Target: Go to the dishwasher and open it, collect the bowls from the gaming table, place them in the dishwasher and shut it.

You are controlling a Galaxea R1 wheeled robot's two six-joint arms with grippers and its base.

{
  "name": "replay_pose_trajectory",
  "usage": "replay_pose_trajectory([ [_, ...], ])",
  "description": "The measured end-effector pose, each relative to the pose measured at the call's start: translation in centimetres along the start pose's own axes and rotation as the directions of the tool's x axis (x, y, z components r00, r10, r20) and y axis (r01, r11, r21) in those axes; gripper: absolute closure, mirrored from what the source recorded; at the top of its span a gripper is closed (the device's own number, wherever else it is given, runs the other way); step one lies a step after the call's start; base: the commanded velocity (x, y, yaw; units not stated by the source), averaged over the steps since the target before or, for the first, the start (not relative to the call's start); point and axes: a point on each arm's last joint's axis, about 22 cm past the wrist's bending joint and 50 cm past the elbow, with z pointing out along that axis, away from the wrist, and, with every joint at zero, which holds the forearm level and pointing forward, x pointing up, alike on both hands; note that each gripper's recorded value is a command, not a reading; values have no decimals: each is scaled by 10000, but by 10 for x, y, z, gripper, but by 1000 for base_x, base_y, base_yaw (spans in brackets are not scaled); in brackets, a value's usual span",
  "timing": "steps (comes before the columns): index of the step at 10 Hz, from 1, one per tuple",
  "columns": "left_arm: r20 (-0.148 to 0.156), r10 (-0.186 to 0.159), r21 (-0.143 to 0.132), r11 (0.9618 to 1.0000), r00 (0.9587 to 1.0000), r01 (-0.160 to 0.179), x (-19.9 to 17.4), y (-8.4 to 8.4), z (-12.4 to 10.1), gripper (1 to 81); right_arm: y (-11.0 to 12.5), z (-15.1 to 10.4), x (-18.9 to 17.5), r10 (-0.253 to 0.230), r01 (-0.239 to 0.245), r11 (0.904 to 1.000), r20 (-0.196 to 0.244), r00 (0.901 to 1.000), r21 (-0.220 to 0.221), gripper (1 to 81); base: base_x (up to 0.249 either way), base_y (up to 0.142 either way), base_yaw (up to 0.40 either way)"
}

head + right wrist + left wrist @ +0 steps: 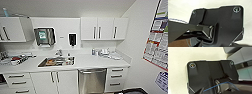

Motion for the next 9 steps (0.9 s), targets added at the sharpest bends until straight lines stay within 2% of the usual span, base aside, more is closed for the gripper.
replay_pose_trajectory([
  [4, 26, -8, -1, 10000, 10000, 8, -3, 0, 0, 10, 0, 0, -1, -6, 6, 10000, 2, 10000, -9, 10, 93, 0, 0],
  [7, -91, 15, 3, 10000, 10000, -15, 6, 0, 0, 10, 1, 0, 7, -32, 32, 10000, -90, 10000, -7, 10, 93, 0, 0],
  [9, 19, -5, -1, 10000, 10000, 5, -2, 0, 0, 10, 0, 0, 0, -5, 5, 10000, -6, 10000, 0, 10, 91, 0, 0],
])
